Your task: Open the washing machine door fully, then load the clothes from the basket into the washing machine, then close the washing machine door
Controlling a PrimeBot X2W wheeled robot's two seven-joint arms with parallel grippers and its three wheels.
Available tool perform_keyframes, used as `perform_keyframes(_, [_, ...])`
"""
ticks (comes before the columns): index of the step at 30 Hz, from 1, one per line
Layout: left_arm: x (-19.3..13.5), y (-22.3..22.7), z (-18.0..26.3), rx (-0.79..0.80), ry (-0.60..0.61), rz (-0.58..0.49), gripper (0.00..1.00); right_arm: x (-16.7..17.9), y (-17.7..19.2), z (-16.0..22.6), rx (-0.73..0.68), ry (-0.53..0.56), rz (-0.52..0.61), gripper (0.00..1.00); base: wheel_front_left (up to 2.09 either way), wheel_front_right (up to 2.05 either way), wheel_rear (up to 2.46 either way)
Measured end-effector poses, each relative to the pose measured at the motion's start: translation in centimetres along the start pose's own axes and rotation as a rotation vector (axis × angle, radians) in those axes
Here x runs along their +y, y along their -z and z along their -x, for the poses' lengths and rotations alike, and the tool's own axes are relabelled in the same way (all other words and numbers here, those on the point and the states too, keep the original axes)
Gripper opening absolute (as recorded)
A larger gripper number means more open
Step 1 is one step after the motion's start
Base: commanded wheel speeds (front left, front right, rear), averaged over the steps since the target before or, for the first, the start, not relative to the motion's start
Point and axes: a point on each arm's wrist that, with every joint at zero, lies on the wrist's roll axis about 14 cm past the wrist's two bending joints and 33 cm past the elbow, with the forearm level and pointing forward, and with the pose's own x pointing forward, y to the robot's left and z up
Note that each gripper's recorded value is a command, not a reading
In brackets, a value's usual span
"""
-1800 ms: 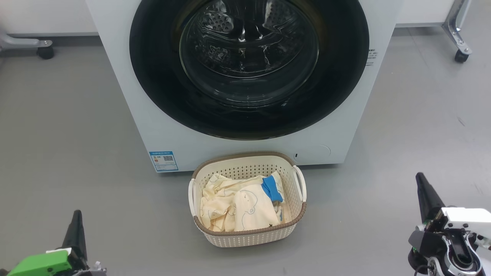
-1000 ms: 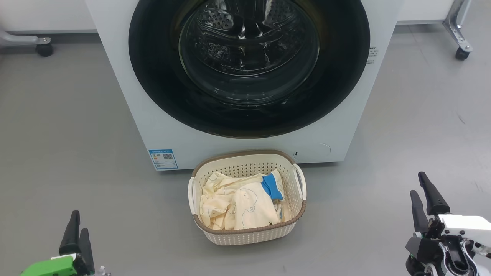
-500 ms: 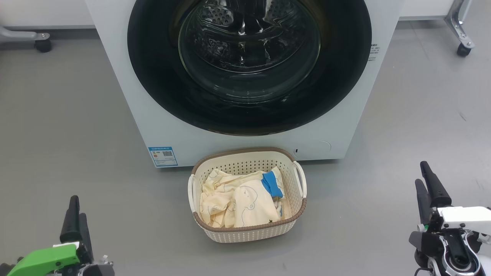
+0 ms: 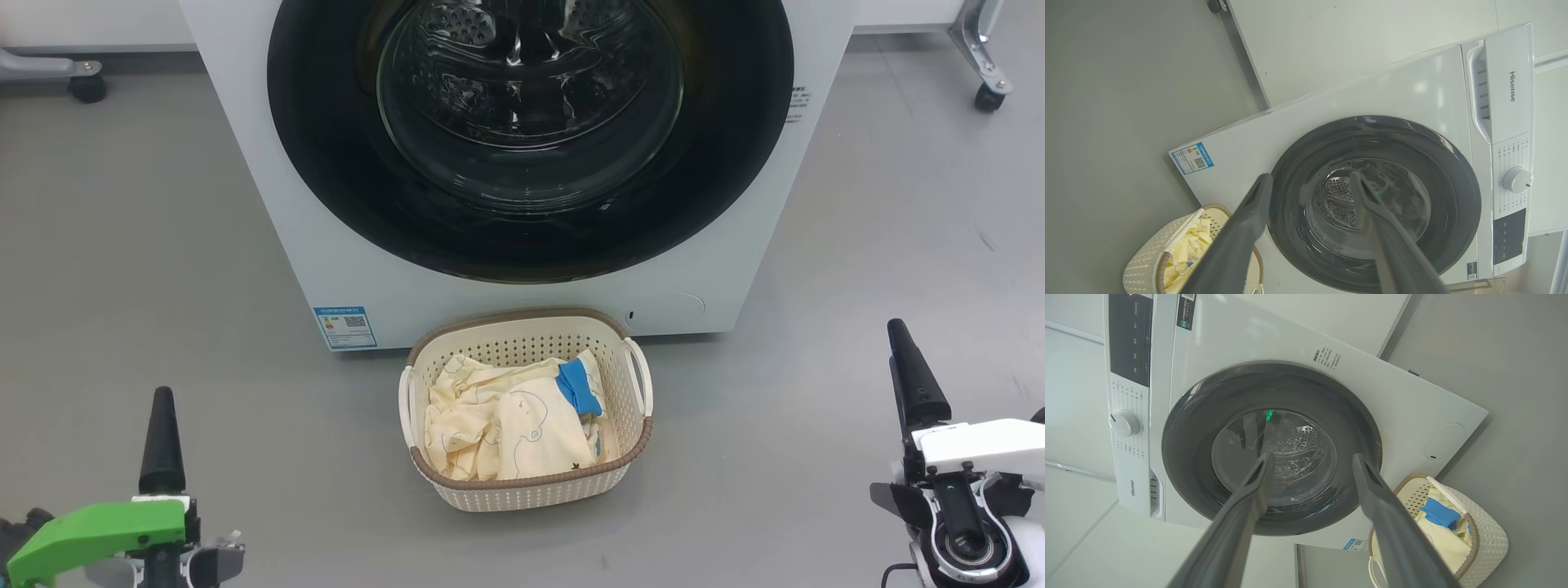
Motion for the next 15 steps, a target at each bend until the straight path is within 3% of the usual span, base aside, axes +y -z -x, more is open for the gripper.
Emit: perform_keyframes(15, [-1.4,1.2,-0.4,0.052,0.078,-0.292,1.00,1.3,1.1,-0.4,0.058,-0.078,0.344,1.00,0.00,0.00,0.00])
